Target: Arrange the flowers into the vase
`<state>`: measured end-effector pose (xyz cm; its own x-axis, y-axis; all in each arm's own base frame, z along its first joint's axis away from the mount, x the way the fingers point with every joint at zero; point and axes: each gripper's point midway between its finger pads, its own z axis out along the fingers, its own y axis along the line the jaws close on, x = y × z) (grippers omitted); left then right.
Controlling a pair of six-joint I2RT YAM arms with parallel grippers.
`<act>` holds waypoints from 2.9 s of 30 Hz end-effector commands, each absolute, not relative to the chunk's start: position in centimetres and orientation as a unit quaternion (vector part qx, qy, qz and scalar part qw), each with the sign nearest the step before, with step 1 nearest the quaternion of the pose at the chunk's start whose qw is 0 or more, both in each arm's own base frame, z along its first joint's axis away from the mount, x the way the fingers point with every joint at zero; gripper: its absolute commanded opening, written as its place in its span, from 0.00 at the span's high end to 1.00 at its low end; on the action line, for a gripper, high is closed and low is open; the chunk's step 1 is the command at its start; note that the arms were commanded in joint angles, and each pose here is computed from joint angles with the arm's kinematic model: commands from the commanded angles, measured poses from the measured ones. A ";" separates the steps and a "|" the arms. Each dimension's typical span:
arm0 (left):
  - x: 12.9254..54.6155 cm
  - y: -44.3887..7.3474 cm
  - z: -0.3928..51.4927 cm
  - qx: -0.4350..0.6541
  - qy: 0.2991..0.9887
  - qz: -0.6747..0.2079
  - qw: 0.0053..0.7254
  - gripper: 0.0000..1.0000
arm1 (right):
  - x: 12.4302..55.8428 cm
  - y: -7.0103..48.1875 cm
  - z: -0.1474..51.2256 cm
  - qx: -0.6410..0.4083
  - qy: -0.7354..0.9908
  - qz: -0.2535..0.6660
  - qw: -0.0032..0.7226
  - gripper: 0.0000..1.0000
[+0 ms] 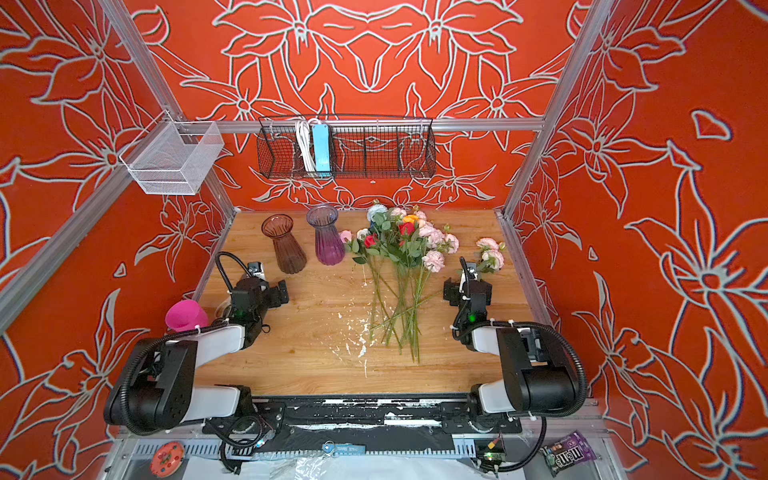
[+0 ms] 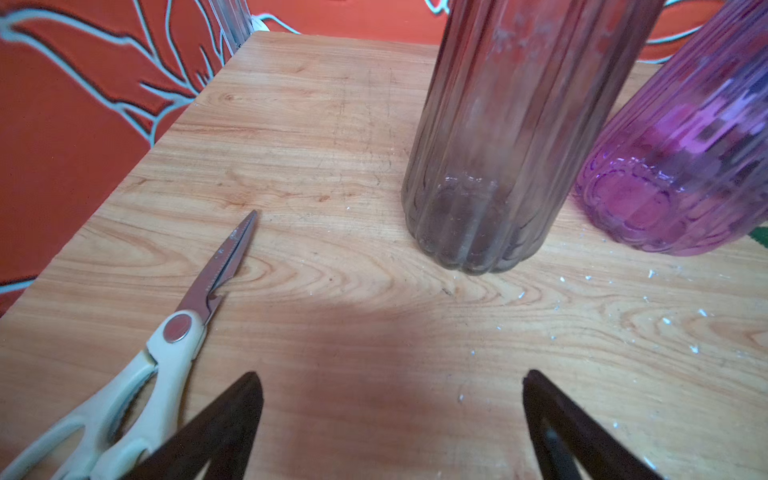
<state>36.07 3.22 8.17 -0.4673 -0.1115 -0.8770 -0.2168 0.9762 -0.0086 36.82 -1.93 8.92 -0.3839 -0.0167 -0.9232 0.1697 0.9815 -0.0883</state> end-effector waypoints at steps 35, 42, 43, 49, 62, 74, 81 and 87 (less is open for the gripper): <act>36.4 2.8 8.6 -0.089 0.854 0.039 0.512 0.03 | 36.9 -2.0 9.5 0.049 0.822 -0.088 0.560 0.03; 36.3 2.9 8.6 -0.088 0.854 0.039 0.512 0.03 | 36.9 -2.0 9.5 0.049 0.823 -0.088 0.560 0.03; 36.4 3.0 8.9 -0.092 0.850 0.041 0.516 0.03 | 36.9 -2.0 9.6 0.049 0.822 -0.088 0.561 0.03; 35.3 3.6 13.2 -0.134 0.860 0.041 0.491 0.03 | 36.6 -1.6 10.2 0.041 0.817 -0.099 0.567 0.03; 30.7 -0.2 28.4 -0.231 0.812 -0.162 0.511 0.03 | 34.3 -1.4 22.4 0.214 0.840 -0.082 0.493 0.03; 34.7 0.4 30.5 -0.284 0.824 -0.164 0.462 0.03 | 31.3 4.3 27.1 0.199 0.828 0.158 0.501 0.37; 38.0 1.7 28.6 -0.300 0.896 -0.083 0.316 0.25 | 30.9 6.3 25.5 0.151 0.885 0.150 0.415 0.41; 40.3 2.6 28.2 -0.291 0.906 -0.059 0.302 0.29 | 30.3 6.1 24.9 0.131 0.897 0.126 0.404 0.41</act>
